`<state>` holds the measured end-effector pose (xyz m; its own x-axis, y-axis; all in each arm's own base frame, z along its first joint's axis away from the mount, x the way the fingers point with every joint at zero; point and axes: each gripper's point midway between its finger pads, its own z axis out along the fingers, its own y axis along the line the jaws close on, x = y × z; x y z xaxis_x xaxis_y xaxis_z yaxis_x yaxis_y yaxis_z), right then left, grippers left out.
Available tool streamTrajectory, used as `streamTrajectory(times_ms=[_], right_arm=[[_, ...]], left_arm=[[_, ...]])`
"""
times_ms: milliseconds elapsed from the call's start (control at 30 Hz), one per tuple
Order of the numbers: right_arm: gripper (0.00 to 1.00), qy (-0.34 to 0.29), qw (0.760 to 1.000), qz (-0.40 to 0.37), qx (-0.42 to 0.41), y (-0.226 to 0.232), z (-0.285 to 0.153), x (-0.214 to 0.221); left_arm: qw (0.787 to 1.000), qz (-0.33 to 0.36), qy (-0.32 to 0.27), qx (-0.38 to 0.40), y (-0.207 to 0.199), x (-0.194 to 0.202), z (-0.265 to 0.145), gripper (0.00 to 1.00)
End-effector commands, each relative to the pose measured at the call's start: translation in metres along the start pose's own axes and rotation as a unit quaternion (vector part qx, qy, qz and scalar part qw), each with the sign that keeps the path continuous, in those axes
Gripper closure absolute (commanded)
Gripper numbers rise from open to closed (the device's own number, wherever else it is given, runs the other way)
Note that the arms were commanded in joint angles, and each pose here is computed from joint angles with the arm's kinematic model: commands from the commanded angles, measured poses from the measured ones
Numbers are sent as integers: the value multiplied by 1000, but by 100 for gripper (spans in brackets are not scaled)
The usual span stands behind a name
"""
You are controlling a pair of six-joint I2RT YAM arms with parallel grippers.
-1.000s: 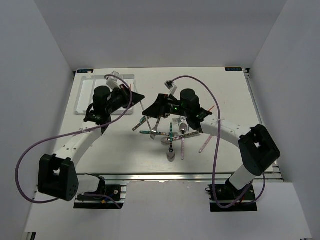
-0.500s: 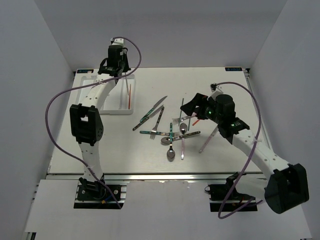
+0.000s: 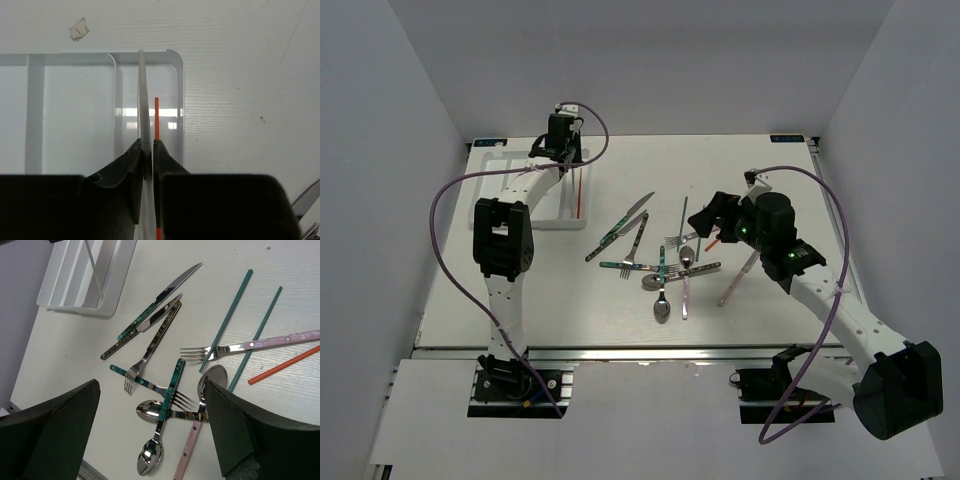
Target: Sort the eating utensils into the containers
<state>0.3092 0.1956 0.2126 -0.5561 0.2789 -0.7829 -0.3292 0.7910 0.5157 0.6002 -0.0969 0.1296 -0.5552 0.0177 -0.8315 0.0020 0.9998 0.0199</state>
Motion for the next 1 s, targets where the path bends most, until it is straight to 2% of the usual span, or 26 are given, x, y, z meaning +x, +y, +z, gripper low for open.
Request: streamTrajectory(times_ms=[0, 33, 133, 267, 300, 333, 367, 400, 467, 500, 600, 633, 733, 767, 933, 967], right_arm=[[11, -4, 1000, -13, 17, -10, 4, 0], [11, -9, 1000, -14, 20, -9, 4, -4], [11, 9, 999, -9, 49, -20, 10, 0], [11, 9, 995, -3, 98, -36, 12, -5], [11, 16, 993, -3, 120, -44, 12, -3], [11, 18, 991, -3, 132, -48, 13, -3], [11, 29, 988, -2, 152, -55, 16, 0], [11, 23, 986, 1, 165, -56, 17, -8], [11, 30, 973, 18, 228, -78, 17, -5], [11, 25, 970, 21, 240, -80, 17, -9], [12, 8, 953, 32, 302, -102, 15, -13], [14, 7, 947, 44, 317, -107, 17, -11], [32, 12, 941, 48, 335, -117, 20, -9], [43, 27, 937, 50, 345, -123, 25, -2], [50, 82, 922, 72, 372, -139, 49, 29], [55, 87, 921, 78, 372, -140, 53, 30]], left_arm=[[999, -23, -30, 16, -5, -23, -19, 75], [999, -28, -30, 15, -4, -25, -23, 63], [999, -43, -25, 17, -4, -26, -35, 52], [998, -63, -29, 10, 1, -28, -58, 31], [996, -79, -51, 12, 3, -46, -79, 21], [995, -87, -49, 9, 5, -48, -90, 6], [994, -99, -51, 1, 9, -52, -101, 2], [990, -125, -69, 3, 11, -68, -129, 2], [986, -150, -66, 8, 14, -69, -159, 2], [982, -171, -80, 16, 17, -72, -191, 2], [976, -191, -104, 24, 27, -57, -250, 2], [975, -192, -111, 25, 30, -51, -262, 2], [977, -174, -118, 28, 39, -21, -292, 2], [978, -168, -116, 30, 40, -13, -296, 2], [989, -134, -57, 19, 45, 61, -282, 2], [990, -131, -48, 17, 45, 69, -279, 2]])
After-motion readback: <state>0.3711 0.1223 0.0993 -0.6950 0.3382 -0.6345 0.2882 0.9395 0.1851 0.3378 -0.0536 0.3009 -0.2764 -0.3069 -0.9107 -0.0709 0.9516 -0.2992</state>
